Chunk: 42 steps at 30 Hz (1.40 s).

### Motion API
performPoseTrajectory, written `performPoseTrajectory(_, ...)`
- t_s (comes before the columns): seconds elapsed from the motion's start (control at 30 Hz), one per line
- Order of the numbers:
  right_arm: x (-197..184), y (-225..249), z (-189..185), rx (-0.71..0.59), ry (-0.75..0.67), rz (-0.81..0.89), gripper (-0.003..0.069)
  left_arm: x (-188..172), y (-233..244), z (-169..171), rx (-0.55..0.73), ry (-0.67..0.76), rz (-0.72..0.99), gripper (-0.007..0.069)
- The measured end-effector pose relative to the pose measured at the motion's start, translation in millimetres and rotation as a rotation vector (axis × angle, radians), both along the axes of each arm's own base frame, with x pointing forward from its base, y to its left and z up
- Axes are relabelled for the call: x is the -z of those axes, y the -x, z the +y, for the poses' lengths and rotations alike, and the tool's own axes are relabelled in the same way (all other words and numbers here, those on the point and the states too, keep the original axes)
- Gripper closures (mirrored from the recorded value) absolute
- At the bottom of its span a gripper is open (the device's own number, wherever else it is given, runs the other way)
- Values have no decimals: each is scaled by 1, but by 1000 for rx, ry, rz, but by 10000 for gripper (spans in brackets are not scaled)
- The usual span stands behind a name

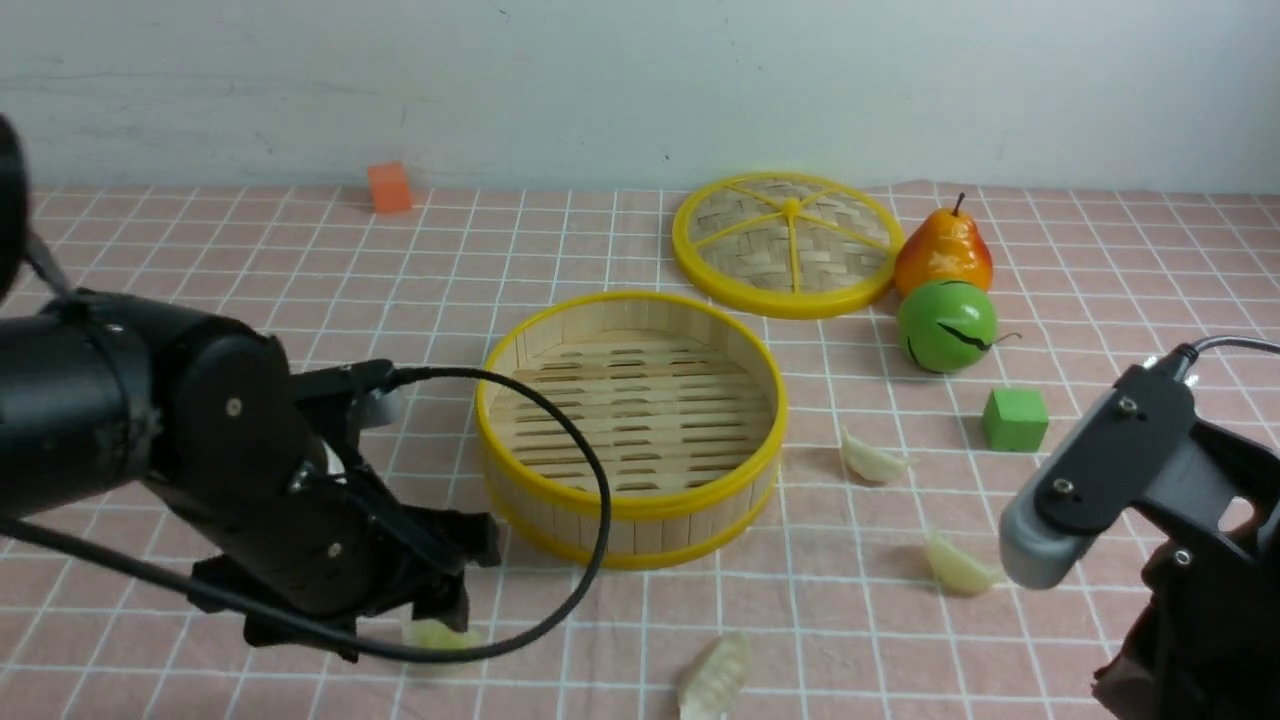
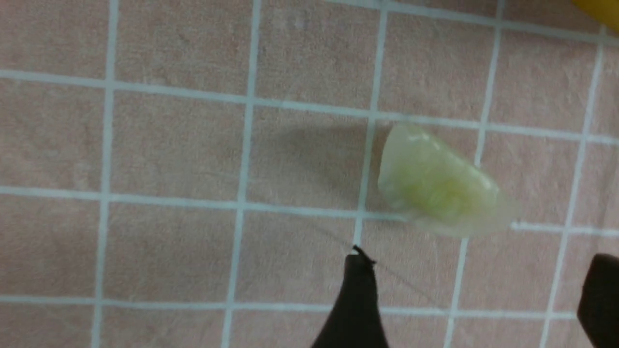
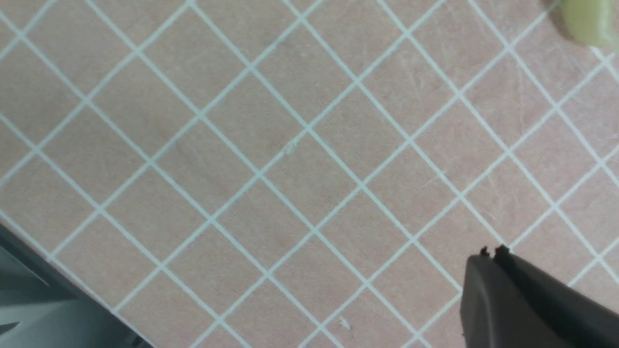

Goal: Put the dumplings into the steamer on the table with the pink tablecloth.
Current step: 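Reach for and grasp a dumpling on the table with the left gripper, then place the dumpling into the bamboo steamer basket with the left gripper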

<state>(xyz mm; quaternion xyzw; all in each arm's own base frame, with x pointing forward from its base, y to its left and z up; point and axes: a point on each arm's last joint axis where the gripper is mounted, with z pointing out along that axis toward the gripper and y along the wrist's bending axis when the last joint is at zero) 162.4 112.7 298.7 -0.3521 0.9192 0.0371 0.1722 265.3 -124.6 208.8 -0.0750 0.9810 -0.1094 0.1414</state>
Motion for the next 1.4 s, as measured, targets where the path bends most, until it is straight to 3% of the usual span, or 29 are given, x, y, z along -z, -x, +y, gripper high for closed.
performPoseTrajectory(0.1,0,0,0,1,0,0,662,16,-9,-4,-72,21,8,29)
performPoseTrajectory(0.27,0,0,0,1,-2,-2,661,38,-20,-8,-151,41,22,60)
performPoseTrajectory(0.43,0,0,0,1,-2,-2,659,47,-26,-10,-180,50,21,158)
performPoseTrajectory(0.53,0,-1,1,2,-8,-9,655,49,-27,-11,-180,51,17,307)
performPoseTrajectory(0.6,-1,-1,1,2,-12,-14,656,48,-29,-11,-174,54,6,349)
performPoseTrajectory(0.83,-1,-1,1,4,-15,-15,650,45,-26,-11,-94,25,-1,348)
performPoseTrajectory(1.1,-1,-1,1,4,-17,-16,648,-13,-22,-10,63,4,-69,348)
performPoseTrajectory(1.27,-1,-1,3,7,-34,-7,645,-85,-47,-24,162,41,-203,349)
performPoseTrajectory(1.4,0,1,3,9,-41,17,645,-112,-73,-39,216,73,-267,349)
